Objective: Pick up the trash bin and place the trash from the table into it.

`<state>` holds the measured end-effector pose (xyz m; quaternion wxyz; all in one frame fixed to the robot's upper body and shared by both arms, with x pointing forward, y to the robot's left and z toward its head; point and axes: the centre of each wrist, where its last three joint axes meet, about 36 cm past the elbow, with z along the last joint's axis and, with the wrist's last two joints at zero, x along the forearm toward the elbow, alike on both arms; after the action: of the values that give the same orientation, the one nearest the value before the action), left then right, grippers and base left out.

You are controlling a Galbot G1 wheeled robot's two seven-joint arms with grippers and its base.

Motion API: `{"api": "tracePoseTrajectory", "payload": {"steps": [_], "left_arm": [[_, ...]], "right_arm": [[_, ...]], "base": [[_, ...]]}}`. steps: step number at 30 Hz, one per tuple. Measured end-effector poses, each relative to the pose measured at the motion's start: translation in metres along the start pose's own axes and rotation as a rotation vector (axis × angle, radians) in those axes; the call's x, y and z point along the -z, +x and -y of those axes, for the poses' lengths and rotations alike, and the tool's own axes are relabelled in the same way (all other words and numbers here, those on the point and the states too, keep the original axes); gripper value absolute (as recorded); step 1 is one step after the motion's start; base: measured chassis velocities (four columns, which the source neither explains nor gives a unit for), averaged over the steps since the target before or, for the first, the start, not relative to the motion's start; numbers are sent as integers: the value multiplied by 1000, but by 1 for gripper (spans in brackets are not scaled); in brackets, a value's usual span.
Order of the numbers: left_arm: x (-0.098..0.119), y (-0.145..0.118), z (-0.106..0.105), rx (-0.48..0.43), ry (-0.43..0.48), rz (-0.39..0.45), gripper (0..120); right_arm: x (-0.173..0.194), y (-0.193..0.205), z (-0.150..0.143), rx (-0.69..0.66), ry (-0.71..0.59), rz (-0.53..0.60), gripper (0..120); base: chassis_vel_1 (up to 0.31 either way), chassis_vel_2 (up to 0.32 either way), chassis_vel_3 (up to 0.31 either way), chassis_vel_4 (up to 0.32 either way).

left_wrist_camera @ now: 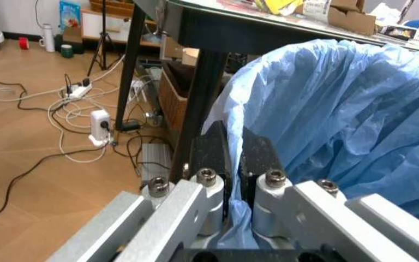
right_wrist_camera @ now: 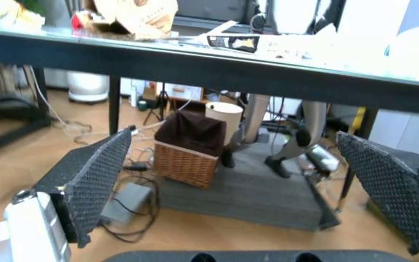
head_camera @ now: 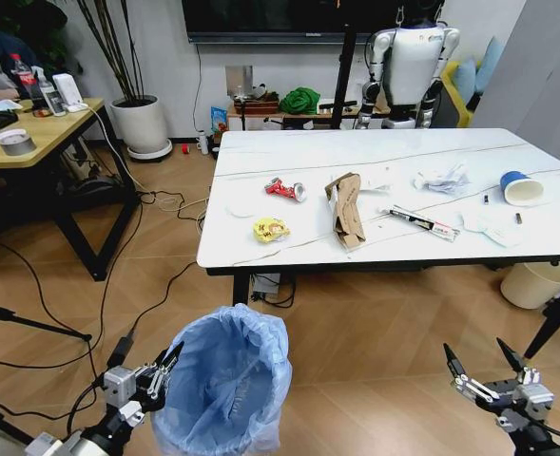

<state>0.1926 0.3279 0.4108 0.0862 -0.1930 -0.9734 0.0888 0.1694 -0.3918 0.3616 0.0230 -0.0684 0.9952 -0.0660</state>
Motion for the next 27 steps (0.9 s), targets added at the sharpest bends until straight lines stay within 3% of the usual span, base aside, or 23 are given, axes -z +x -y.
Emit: {"api": "tracePoseTrajectory", "payload": {"steps": [27], "left_arm": [[1,2,4,-4,-8,1,0]], "right_arm": [[-2,1,-1,11,30,16,100]], "base": [[0,0,0,0]]}}
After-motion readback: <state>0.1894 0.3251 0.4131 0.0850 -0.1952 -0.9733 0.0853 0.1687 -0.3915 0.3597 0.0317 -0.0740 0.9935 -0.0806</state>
